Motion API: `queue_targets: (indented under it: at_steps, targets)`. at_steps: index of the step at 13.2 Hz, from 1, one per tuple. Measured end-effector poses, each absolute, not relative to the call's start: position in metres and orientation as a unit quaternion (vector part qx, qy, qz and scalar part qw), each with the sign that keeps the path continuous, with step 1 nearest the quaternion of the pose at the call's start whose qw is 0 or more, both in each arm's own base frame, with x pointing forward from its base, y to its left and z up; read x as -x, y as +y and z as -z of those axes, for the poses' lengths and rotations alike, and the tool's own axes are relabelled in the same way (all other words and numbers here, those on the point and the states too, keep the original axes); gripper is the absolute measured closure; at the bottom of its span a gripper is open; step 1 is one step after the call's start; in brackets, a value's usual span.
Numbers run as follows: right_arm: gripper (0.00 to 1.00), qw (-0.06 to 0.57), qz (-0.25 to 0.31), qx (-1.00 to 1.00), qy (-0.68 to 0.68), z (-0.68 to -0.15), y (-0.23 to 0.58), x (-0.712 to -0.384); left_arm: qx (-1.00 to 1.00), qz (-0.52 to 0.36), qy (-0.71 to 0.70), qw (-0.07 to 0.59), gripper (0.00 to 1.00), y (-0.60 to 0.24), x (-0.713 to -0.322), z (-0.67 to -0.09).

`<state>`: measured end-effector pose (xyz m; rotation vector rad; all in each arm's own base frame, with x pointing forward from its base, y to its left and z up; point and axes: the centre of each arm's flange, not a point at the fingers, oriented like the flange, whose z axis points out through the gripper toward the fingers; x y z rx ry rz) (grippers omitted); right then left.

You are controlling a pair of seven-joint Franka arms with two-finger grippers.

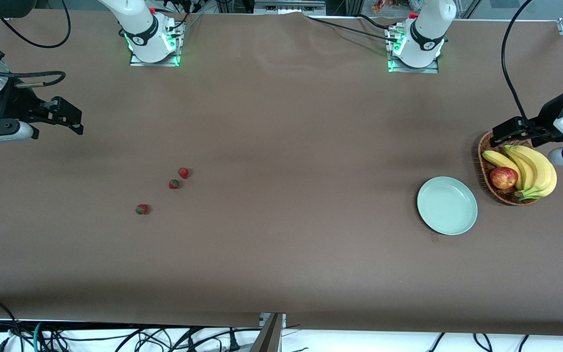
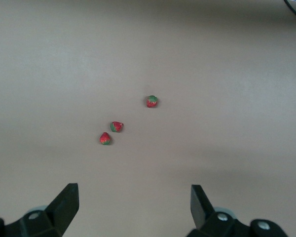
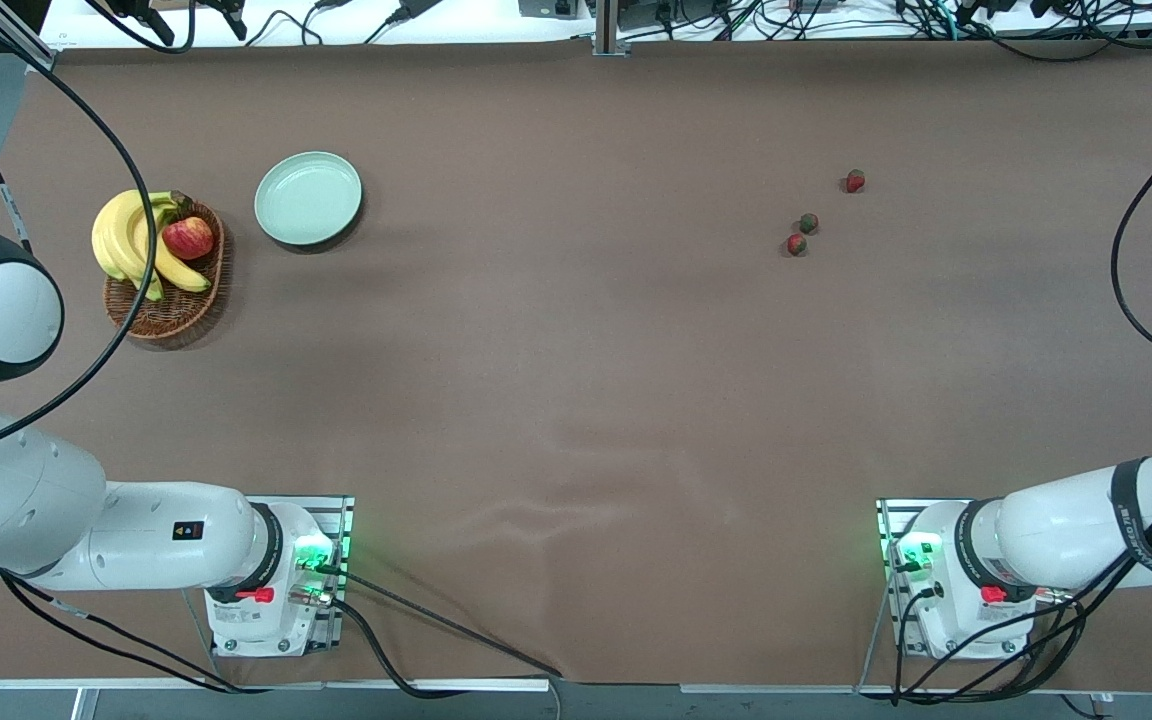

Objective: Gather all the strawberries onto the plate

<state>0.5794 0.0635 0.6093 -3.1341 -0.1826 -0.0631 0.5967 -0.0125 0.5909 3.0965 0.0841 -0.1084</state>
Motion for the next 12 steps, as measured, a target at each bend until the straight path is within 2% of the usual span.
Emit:
queue_targets:
  at_steps: [12]
  targets:
    - [0.00,-0.001,0.015,0.998,-0.055,-0.6025,0.0611,-0.5831,-0.999,0.038,0.028,0.021,0.00,-0.0115,-0.5982,-0.5876]
